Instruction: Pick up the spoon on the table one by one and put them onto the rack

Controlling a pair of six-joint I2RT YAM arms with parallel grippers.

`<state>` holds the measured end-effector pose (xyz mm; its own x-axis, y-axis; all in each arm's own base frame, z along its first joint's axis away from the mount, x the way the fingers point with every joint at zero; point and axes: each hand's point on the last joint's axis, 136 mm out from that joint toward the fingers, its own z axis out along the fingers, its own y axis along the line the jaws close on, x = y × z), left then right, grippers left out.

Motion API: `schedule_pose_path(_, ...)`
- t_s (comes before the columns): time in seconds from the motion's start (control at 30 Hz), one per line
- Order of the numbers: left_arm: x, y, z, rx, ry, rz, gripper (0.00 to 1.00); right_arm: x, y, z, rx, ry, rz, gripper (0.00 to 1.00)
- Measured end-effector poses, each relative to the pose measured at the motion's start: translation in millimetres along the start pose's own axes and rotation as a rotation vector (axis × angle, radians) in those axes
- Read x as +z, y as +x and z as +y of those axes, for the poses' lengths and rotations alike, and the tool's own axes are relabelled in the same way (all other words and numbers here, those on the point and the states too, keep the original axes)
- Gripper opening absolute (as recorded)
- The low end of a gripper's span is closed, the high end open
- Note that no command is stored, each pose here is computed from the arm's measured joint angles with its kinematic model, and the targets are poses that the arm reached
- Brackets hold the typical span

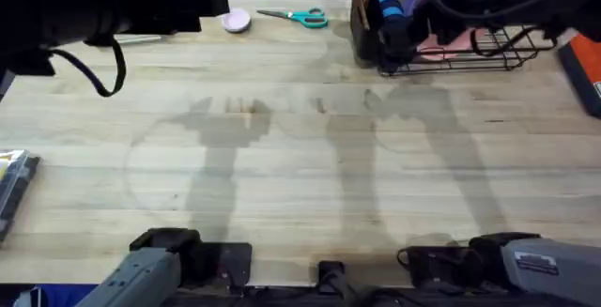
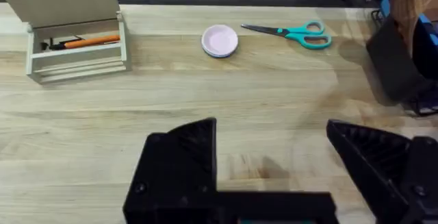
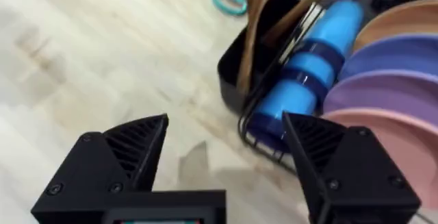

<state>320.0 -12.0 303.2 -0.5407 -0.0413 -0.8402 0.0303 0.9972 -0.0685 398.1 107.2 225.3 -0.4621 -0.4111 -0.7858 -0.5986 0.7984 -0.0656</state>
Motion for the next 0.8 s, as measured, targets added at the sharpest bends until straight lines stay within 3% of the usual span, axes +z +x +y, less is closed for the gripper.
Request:
schedule_pose_path(0.13, 0.0, 0.0, 0.0, 0.000, 0.000, 0.000, 0.993, -20.6, 6.6, 5.0, 0.012, 0.009, 0.067, 0.992)
schedule_pose_path(0.27, 0.0, 0.0, 0.0, 0.000, 0.000, 0.000, 0.993, -73.2, 15.6, 3.3, 0.031, 0.099, 0.223, 0.992)
schedule_pose_path(0.37, 0.0, -0.1, 0.0, 0.000, 0.000, 0.000, 0.993, -87.6, 20.2, 3.5, 0.035, 0.123, 0.265, 0.992)
schedule_pose_path(0.53, 0.0, 0.0, 0.0, 0.000, 0.000, 0.000, 0.993, -102.5, 23.7, 6.1, 0.054, 0.148, 0.281, 0.992)
schedule_pose_path(0.8, 0.0, -0.1, 0.0, 0.000, 0.000, 0.000, 0.993, -129.2, 10.3, 9.7, 0.147, 0.205, 0.191, 0.992)
